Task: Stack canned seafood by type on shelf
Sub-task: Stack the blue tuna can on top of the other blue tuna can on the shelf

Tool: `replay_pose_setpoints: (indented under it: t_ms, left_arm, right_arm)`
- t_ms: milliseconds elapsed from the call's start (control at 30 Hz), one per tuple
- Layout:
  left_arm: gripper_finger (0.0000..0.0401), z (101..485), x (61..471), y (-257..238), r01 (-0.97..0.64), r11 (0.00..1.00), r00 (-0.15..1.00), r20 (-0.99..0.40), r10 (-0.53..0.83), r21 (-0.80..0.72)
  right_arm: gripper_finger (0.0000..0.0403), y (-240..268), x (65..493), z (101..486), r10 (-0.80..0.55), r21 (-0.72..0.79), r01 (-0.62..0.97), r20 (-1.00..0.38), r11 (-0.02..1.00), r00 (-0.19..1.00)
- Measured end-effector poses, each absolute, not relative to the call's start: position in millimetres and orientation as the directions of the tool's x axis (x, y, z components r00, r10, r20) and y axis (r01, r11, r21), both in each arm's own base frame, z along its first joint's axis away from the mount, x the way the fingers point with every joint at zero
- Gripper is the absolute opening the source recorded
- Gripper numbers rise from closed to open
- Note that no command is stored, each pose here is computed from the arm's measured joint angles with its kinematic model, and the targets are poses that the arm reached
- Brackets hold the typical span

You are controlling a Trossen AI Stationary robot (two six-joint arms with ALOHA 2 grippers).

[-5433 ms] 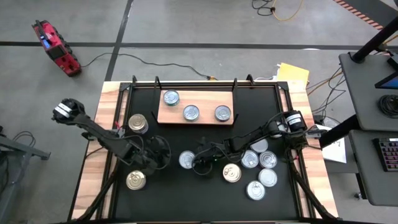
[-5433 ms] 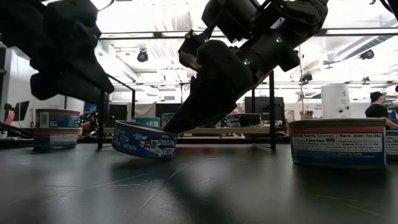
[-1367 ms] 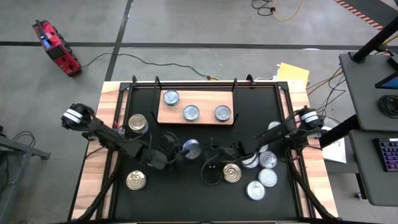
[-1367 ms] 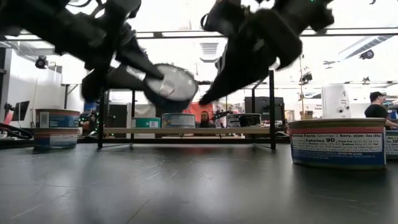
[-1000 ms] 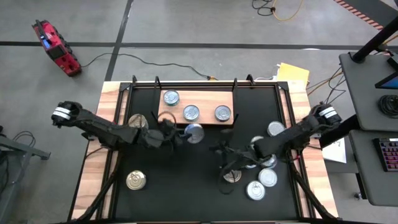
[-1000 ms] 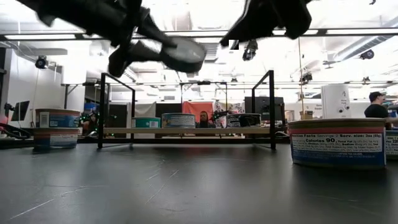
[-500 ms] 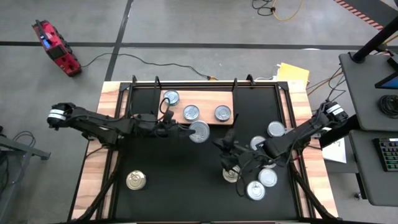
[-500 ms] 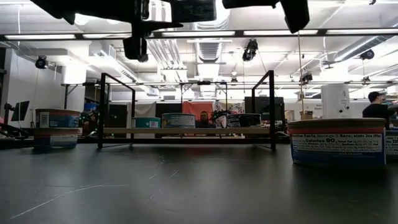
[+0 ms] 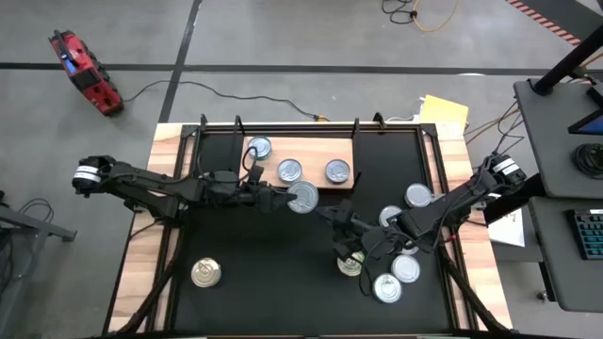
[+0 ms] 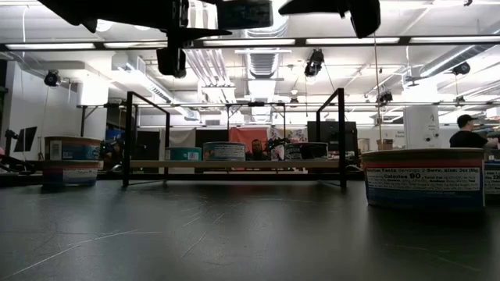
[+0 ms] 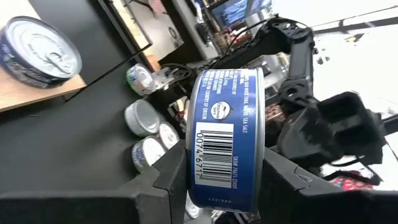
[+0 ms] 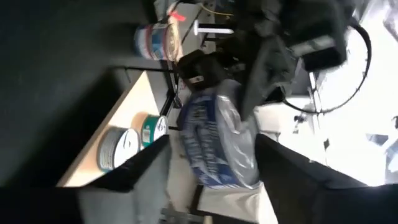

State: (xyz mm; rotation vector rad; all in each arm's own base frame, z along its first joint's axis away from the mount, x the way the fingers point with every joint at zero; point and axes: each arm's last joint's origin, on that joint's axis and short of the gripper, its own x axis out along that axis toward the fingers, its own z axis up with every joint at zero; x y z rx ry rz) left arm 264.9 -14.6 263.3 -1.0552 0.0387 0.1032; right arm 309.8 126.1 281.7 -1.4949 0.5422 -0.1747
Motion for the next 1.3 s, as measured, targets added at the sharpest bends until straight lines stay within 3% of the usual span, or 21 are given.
replay_pose_setpoints:
  t_ms: [100,200,400,800,1133,1300]
  left_arm:
    - [0.012,264,265,-15,-0.095,0.486,0.995,-0.076,0.059,-0.869]
    - [0.012,264,265,-15,-0.093,0.481,0.996,-0.076,0.055,-0.872]
    - [0.012,265,265,-17,-0.077,0.473,0.997,-0.068,0.036,-0.878]
    - [0.012,260,270,-19,-0.069,0.471,0.998,-0.062,0.03,-0.88]
    - [0.0178,257,274,-19,-0.068,0.495,0.998,-0.057,0.039,-0.866]
    - [0.02,257,274,-19,-0.07,0.582,0.998,-0.056,0.041,-0.81]
  right_arm:
    - [0.0271,127,312,278,-0.431,-0.966,-0.259,-0.238,0.011,0.871]
    - [0.0295,125,317,277,-0.443,-0.969,-0.247,-0.221,-0.001,0.869]
    - [0.0299,109,326,275,-0.495,-0.967,-0.253,-0.216,-0.008,0.841]
    - [0.0227,100,332,275,-0.493,-0.95,-0.296,-0.21,-0.101,0.844]
    - [0.0129,100,332,276,-0.499,-0.952,-0.289,-0.203,-0.102,0.842]
    - [0.0129,100,332,276,-0.5,-0.963,-0.265,-0.204,-0.053,0.842]
